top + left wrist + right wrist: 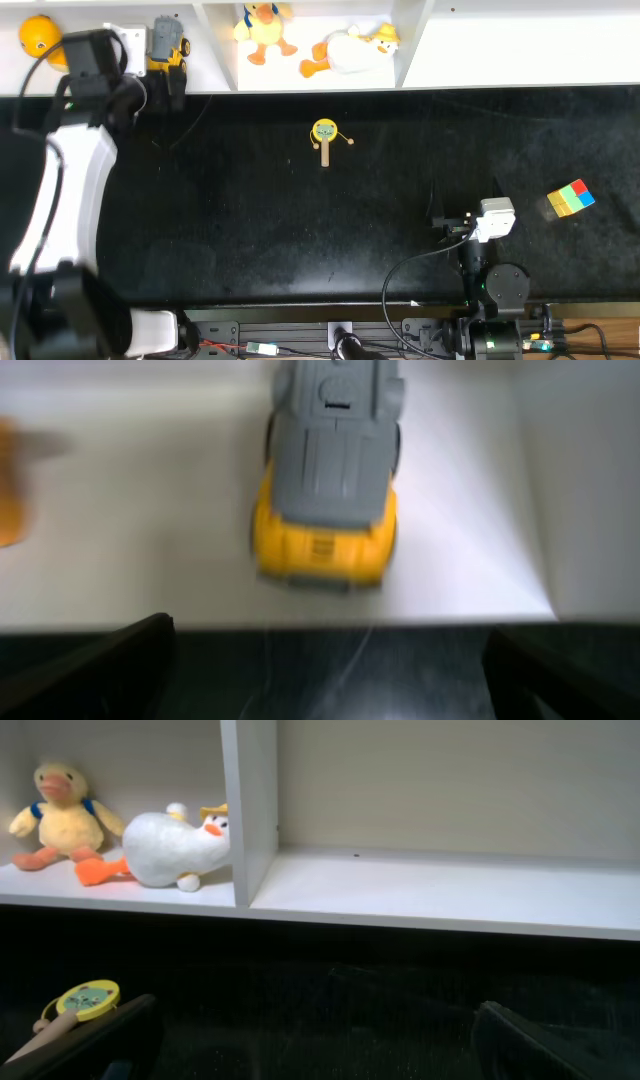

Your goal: Store Toys

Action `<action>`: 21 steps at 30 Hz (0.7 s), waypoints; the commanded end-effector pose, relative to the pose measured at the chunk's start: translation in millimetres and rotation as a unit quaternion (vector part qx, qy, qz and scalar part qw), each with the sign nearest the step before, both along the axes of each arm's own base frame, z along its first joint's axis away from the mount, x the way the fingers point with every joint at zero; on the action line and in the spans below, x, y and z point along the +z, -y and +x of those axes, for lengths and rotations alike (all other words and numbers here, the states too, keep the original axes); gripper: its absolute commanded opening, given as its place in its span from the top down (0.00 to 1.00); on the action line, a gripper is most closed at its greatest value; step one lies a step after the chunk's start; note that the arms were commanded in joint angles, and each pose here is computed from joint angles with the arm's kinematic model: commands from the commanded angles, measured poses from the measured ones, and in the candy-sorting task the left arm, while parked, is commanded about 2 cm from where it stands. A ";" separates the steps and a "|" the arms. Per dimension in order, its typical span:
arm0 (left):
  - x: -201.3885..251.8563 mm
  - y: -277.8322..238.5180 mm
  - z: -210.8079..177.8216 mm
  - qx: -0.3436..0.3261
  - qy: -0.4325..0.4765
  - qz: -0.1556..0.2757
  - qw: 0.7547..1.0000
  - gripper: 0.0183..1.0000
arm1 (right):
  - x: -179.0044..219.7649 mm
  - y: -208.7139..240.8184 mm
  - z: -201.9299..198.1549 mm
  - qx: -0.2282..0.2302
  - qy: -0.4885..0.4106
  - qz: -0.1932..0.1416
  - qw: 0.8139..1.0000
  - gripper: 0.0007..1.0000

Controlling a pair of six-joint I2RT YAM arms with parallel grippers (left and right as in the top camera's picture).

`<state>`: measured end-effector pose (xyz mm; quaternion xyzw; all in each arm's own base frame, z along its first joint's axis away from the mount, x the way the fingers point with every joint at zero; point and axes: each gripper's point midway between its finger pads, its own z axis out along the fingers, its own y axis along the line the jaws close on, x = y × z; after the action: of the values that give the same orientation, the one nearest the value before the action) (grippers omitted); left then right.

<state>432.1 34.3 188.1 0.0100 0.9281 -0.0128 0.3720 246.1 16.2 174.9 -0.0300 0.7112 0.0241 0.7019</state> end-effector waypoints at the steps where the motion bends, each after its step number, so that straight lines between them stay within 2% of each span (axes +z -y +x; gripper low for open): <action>1: 9.8 -5.8 -43.9 0.011 0.002 0.040 0.999 0.00 | -3.2 1.4 0.3 -0.004 0.001 0.000 1.000 0.00; 8: -10.9 -1.3 -116.7 0.022 0.031 0.050 0.998 0.00 | -3.2 1.4 0.3 -0.004 0.001 0.000 1.000 0.00; 13: -5.0 9.1 -143.1 0.015 0.115 0.056 0.992 0.00 | -3.2 1.4 0.3 -0.004 0.001 0.000 1.000 0.01; 16: 10.3 25.3 -148.1 -0.008 0.210 0.058 0.976 0.00 | -3.2 1.4 0.3 -0.004 0.001 0.000 1.000 0.01; 21: 24.5 50.6 -162.6 -0.041 0.355 0.043 0.933 0.00 | -3.2 1.4 0.3 -0.004 0.001 0.000 1.000 0.01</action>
<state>278.1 -8.8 229.1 0.0572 0.7458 0.0233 0.6633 246.1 16.2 174.9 -0.0302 0.7112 0.0239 0.7020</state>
